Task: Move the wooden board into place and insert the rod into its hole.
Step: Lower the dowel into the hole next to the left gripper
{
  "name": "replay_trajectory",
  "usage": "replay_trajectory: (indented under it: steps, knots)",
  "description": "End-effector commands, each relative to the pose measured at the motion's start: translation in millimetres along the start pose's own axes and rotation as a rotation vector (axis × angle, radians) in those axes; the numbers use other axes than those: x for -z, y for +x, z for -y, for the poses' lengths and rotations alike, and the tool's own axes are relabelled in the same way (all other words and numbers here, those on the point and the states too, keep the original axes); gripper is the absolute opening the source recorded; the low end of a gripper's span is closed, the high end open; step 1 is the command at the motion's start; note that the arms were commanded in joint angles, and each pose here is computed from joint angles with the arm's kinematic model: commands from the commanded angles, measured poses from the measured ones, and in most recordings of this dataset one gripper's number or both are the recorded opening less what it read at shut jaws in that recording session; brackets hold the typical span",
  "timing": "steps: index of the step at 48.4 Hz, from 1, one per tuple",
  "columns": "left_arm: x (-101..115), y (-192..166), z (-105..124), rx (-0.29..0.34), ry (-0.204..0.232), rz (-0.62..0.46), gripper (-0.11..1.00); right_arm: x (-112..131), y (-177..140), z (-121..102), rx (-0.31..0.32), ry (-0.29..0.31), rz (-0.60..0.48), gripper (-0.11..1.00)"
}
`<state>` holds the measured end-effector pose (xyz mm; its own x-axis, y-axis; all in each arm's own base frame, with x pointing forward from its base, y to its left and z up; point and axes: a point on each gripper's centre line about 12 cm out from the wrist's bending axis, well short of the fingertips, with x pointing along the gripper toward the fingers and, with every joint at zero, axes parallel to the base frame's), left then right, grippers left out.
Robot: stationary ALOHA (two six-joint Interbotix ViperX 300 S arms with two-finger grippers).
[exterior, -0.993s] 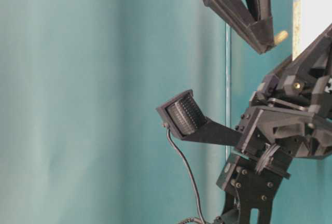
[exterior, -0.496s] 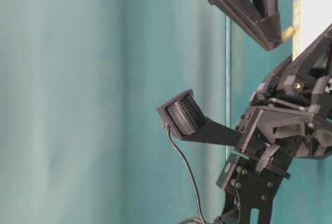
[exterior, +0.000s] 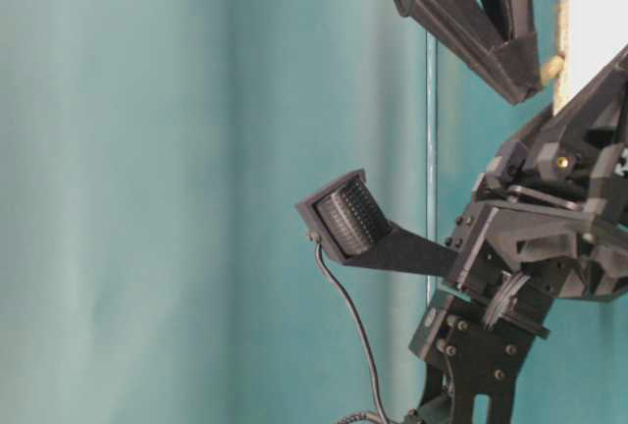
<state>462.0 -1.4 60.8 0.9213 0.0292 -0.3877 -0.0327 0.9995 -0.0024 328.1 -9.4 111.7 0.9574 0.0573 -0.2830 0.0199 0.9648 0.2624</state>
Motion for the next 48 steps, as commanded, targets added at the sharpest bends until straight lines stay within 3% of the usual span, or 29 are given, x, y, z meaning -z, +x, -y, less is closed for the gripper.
replay_trajectory:
  steps: [1,32,48]
  knots:
    - [-14,-3,3,0.007,-0.002,0.029,0.21,-2,-1,-2,-0.007,-0.004,0.009,0.09]
    - [-12,-4,3,0.009,-0.003,0.014,0.21,11,-14,-2,0.004,0.008,-0.038,0.09]
    - [-13,-3,3,0.008,-0.004,0.015,0.21,18,-16,1,0.033,0.007,-0.114,0.09]
